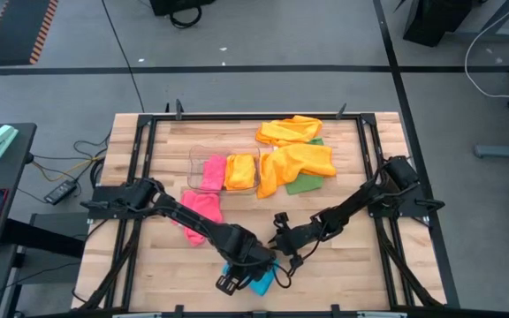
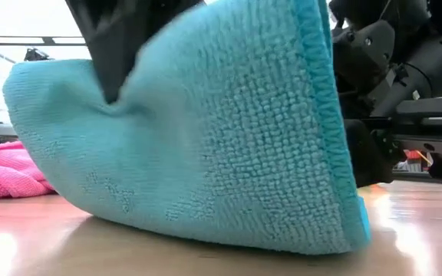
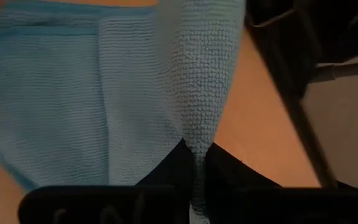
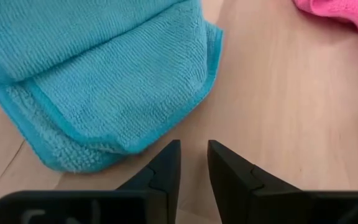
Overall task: Fold microfiber towels
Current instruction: Fold the blue microfiber cloth
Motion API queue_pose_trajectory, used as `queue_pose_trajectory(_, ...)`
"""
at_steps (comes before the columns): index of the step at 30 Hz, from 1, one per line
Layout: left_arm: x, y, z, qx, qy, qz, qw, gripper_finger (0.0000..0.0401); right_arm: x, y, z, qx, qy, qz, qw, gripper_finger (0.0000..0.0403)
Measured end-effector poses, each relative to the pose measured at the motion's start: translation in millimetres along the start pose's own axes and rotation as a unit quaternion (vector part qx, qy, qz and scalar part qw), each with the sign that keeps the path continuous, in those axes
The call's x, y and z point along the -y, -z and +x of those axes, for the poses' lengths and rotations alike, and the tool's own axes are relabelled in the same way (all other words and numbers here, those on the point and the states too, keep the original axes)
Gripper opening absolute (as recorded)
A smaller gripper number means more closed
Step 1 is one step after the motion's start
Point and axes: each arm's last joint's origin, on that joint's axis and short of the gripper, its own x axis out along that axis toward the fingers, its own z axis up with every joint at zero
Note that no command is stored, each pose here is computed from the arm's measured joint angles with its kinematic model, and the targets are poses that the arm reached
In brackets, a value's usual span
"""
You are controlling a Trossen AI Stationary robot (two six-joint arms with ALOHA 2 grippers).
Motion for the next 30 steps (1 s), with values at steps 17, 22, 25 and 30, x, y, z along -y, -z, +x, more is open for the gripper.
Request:
queue_pose_trajectory(17, -31.4, 1.9, 7.3, -0.004, -0.068, -0.027, 0.997, 0.0038, -5.1, 1.6, -0.5, -0.008, -0.005, -0.012, 1.000, 0.0089)
queue_pose_trajectory(22, -38.3, 2.0, 5.0, 0.001, -0.071, -0.032, 0.997, 0.0031, -5.2, 2.4, -0.4, -0.011, -0.003, -0.013, 1.000, 0.0089)
queue_pose_trajectory(25, -43.4, 2.6, 3.0, 0.002, -0.081, -0.034, 0.996, 0.0033, -5.3, 2.6, -0.3, -0.011, -0.002, -0.013, 1.000, 0.0089)
queue_pose_trajectory(30, -47.3, 2.7, 1.4, -0.002, -0.131, -0.026, 0.991, 0.0044, -5.5, 2.9, -0.4, -0.012, -0.002, -0.013, 1.000, 0.0089)
